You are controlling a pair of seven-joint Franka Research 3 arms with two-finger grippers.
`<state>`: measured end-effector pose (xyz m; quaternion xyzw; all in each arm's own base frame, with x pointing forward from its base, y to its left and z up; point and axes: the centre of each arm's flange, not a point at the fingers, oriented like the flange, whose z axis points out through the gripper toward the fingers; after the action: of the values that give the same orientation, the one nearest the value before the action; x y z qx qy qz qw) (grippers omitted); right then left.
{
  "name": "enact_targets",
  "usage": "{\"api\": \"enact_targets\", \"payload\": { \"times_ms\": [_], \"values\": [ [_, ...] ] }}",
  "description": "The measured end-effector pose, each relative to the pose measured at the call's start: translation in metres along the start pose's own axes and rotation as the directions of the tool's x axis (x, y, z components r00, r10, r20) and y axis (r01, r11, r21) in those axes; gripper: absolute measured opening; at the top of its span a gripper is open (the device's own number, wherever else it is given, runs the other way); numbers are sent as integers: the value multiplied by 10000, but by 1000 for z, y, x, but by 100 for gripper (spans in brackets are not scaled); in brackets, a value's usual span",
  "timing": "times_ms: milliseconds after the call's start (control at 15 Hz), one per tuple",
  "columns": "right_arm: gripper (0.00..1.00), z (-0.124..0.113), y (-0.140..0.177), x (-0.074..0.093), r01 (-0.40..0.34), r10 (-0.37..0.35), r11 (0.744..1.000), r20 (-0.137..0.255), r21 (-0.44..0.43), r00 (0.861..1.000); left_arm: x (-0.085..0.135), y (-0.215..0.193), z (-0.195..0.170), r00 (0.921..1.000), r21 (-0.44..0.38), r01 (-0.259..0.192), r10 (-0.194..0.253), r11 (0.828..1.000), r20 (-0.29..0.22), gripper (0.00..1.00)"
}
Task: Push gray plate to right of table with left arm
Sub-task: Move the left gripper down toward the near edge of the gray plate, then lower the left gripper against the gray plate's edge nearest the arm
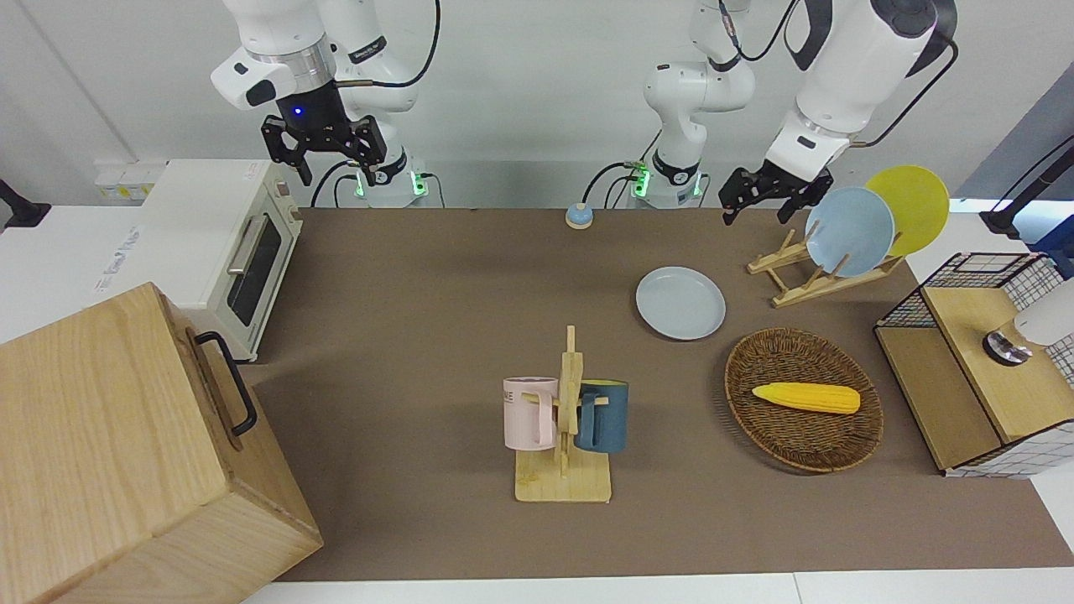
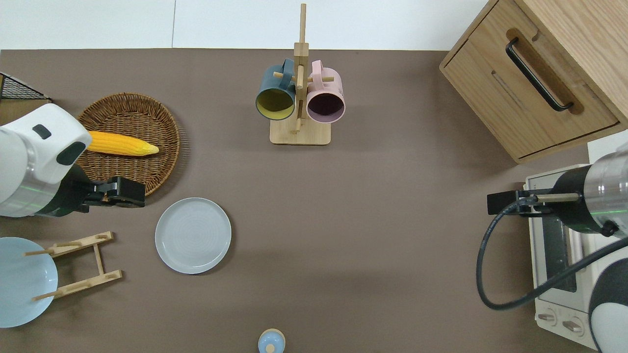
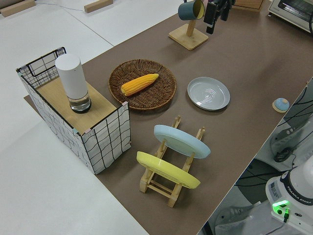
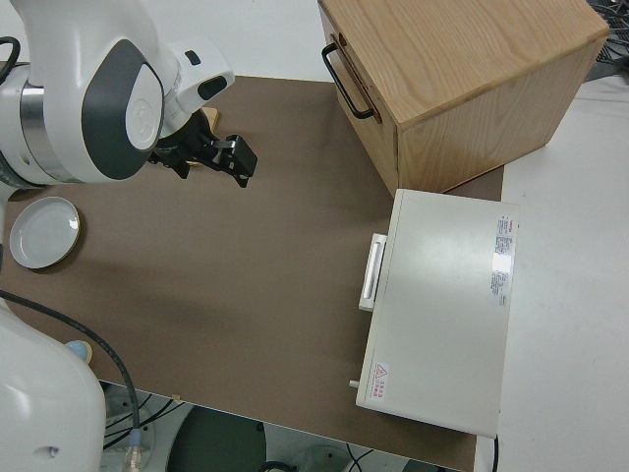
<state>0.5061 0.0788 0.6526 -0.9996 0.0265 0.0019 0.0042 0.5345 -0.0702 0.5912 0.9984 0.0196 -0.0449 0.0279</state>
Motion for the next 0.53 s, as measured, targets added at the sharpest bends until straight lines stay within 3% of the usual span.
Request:
{"api": "enact_targets", "payload": {
  "times_ms": [533],
  "values": [
    [100, 0, 0, 0, 0, 0, 10000, 0, 0, 10000, 5, -7, 103, 9967, 135, 147, -157, 9998, 792, 99]
  ]
}}
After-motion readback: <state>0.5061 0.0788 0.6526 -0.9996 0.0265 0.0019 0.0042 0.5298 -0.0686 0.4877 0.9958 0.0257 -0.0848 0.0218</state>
